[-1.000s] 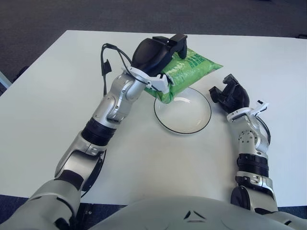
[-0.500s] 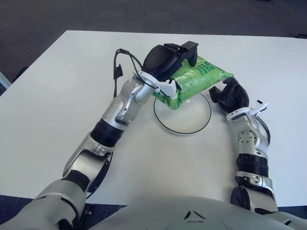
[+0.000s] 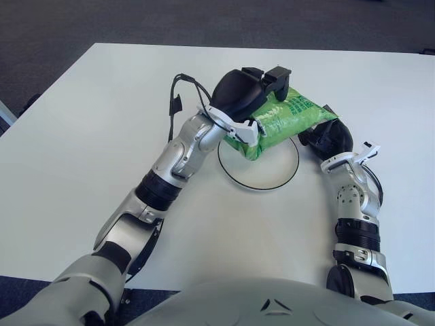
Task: Put the snack into the plate.
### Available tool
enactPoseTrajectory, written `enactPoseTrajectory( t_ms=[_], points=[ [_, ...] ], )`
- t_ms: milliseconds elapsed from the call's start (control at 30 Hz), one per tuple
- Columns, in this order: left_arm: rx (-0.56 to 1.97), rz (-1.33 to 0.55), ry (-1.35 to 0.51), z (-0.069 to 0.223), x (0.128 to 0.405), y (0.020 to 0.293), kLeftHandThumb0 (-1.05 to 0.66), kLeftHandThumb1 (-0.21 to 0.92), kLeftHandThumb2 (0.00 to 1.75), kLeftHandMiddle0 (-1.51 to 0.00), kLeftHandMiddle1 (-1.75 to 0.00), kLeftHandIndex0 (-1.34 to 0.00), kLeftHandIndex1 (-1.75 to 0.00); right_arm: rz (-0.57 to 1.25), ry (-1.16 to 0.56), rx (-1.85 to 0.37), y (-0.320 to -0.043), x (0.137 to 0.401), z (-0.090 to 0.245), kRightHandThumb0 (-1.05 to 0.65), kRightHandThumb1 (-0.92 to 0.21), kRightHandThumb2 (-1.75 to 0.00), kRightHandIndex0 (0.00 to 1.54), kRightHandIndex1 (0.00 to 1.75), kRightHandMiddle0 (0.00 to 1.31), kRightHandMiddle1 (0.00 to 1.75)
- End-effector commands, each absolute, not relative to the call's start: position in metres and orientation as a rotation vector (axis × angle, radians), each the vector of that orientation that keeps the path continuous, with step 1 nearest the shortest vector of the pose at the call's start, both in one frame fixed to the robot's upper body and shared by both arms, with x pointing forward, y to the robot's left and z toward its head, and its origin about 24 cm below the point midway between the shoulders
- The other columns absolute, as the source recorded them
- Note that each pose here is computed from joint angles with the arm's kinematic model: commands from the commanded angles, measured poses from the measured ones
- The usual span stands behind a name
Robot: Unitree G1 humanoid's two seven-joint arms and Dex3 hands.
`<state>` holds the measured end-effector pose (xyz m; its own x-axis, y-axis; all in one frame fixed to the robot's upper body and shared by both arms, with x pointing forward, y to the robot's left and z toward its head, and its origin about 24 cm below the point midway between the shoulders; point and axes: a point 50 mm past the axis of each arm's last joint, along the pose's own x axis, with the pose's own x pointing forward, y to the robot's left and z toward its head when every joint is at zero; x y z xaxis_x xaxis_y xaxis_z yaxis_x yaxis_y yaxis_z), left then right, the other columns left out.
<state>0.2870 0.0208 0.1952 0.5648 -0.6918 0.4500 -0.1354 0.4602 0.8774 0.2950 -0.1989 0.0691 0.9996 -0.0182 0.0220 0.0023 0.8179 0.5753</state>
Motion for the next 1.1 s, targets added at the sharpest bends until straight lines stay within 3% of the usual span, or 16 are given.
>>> enactPoseTrajectory(
  t_ms=[0,333,1067],
  points=[
    [1.085,-0.448,-0.923,0.191,0.288,0.019,0.00,-0.07,1.75,-0.89,-1.73,-0.68,-1.75,-0.062,0.079,0.640,-0.198,0.283,0.043,-0.51,-0.24,-1.42,1.27,1.75,0.68,1.75],
    [1.128,-0.571,-0.864,0.169,0.289,0.017,0.00,-0.06,1.75,-0.89,-1.73,-0.67,-1.75,-0.058,0.080,0.643,-0.197,0.283,0.043,-0.51,-0.24,-1.41,1.28,1.75,0.68,1.75],
    [1.182,-0.700,-0.822,0.160,0.288,0.020,0.00,-0.06,1.75,-0.88,-1.75,-0.68,-1.75,-0.073,0.078,0.655,-0.196,0.284,0.044,-0.51,-0.23,-1.43,1.25,1.75,0.69,1.75]
  ],
)
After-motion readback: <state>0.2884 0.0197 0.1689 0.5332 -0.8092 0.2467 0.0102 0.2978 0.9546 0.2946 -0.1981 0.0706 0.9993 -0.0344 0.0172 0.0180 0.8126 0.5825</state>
